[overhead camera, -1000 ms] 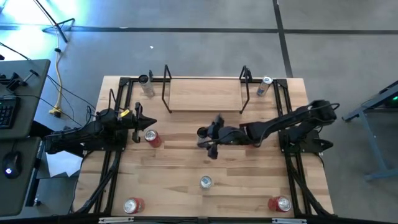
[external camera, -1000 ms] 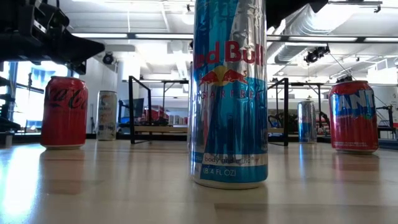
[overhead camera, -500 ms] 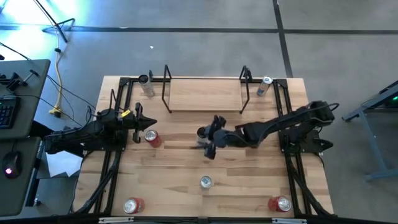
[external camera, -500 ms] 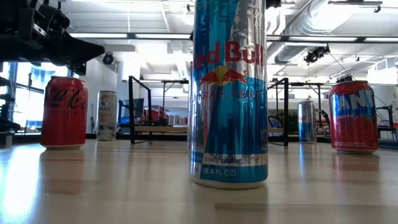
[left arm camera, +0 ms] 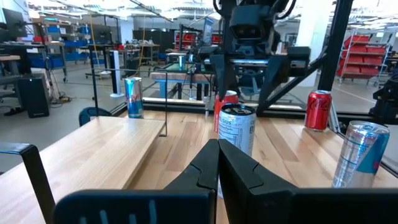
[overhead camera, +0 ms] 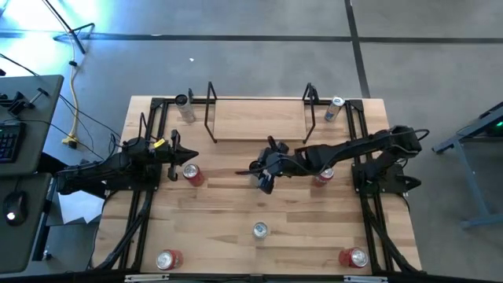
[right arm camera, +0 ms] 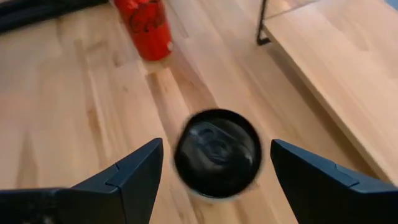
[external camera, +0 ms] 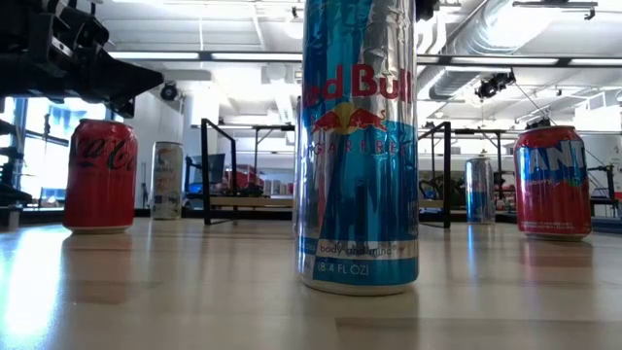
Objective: Place canned beverage on shelf
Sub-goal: Put the bottom white yellow soda can on the shelf
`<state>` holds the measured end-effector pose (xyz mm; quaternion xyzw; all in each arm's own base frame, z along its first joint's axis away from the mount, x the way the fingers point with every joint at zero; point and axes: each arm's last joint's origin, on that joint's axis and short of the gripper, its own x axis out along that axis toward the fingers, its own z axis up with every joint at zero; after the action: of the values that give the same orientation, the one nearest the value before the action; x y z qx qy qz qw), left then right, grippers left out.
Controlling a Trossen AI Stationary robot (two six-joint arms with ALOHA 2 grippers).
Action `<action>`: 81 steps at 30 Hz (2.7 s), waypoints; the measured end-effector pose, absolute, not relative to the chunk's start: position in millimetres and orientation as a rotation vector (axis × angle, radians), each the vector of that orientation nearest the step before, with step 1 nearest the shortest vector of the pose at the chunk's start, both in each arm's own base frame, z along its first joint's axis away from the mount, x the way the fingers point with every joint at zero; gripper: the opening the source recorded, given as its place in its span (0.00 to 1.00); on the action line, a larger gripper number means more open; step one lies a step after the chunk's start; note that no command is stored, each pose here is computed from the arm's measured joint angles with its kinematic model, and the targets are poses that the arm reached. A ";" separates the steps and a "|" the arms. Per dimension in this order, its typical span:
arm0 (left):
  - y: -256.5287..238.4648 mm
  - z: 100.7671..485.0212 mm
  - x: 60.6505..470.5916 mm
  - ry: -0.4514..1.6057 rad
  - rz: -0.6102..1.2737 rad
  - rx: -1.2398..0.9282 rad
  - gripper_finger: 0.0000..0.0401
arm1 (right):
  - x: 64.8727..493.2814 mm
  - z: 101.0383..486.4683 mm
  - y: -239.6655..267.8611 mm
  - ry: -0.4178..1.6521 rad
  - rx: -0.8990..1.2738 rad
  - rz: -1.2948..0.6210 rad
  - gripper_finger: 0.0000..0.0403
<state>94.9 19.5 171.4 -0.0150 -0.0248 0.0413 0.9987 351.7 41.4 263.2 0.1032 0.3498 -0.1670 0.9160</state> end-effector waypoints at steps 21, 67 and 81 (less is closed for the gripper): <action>19.6 171.3 94.9 -0.049 0.083 -0.031 0.00 | 367.0 232.6 43.6 0.791 0.160 -0.334 0.70; 19.5 171.1 95.0 -0.049 0.078 -0.092 0.00 | 361.2 235.1 -16.0 0.831 -0.348 0.430 0.60; 19.5 171.0 95.1 -0.048 0.078 -0.083 0.00 | 369.6 264.3 -3.0 0.839 -0.226 0.178 0.75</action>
<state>95.1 19.5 171.0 -0.0416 -0.0239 0.0392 0.9981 369.6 -3.0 264.3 -0.1094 0.4059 0.0859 0.9033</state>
